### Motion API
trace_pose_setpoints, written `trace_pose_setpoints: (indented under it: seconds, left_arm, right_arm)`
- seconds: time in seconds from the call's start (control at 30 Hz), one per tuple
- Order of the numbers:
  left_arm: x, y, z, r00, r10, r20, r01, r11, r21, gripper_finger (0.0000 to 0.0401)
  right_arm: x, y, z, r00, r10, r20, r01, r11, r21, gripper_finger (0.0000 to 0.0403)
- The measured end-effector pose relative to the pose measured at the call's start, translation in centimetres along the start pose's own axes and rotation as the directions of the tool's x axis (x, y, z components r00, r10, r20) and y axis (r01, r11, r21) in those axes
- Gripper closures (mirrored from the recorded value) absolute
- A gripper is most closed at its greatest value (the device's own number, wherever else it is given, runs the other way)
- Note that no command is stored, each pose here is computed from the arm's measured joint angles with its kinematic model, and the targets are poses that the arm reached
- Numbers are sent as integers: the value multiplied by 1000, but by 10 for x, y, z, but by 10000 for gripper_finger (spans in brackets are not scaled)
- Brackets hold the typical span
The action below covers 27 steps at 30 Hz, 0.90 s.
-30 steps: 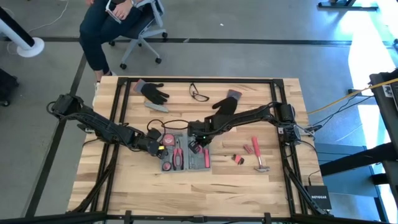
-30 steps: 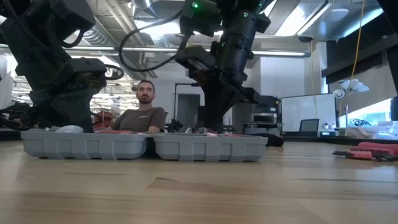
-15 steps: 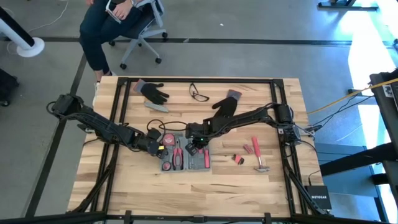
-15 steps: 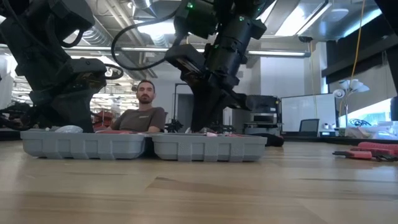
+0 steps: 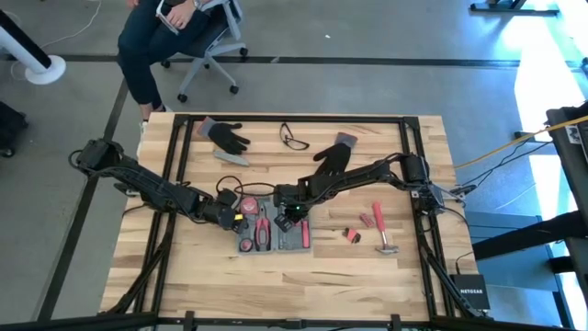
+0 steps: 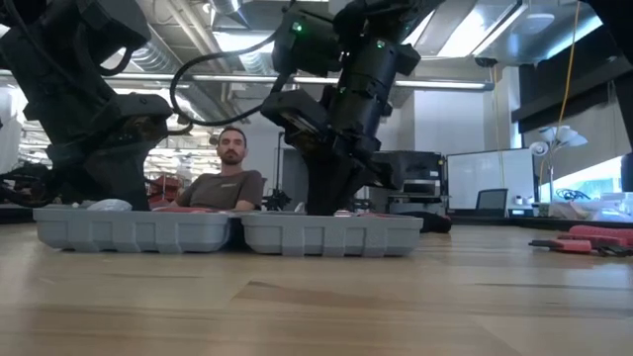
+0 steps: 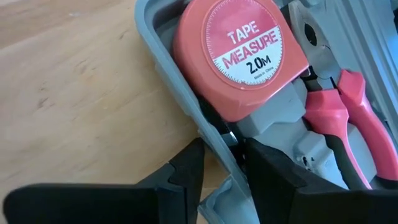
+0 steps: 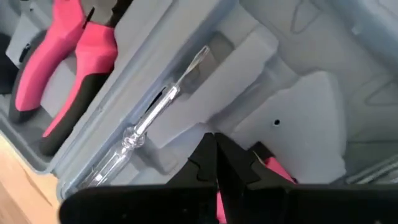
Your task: Prefit tool cases
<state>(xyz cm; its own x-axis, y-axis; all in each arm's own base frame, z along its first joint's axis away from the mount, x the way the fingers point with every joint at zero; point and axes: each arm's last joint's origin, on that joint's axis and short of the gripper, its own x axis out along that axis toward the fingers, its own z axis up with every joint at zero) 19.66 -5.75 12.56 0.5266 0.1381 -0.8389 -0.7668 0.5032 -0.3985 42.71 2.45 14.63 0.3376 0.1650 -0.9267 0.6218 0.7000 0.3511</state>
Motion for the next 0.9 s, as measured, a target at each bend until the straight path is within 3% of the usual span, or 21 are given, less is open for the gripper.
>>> trace_pose_setpoints:
  seconds: [0.3,0.47,0.67,0.9]
  left_arm:
    - [0,0,0,1000,5,5,-5,1000,3,295]
    - [0,0,0,1000,7,9,-7,1000,9,295]
    - [0,1,0,1000,7,12,-8,1000,8,295]
    - [0,1,0,1000,9,17,-9,1000,19,295]
  right_arm:
    - [-24,3,4,989,-143,-36,135,977,-167,403]
    - [-29,4,13,995,-101,-27,96,984,-149,403]
    - [-47,19,29,996,-47,76,60,982,-181,403]
    - [-29,10,24,994,-106,-20,99,973,-210,403]
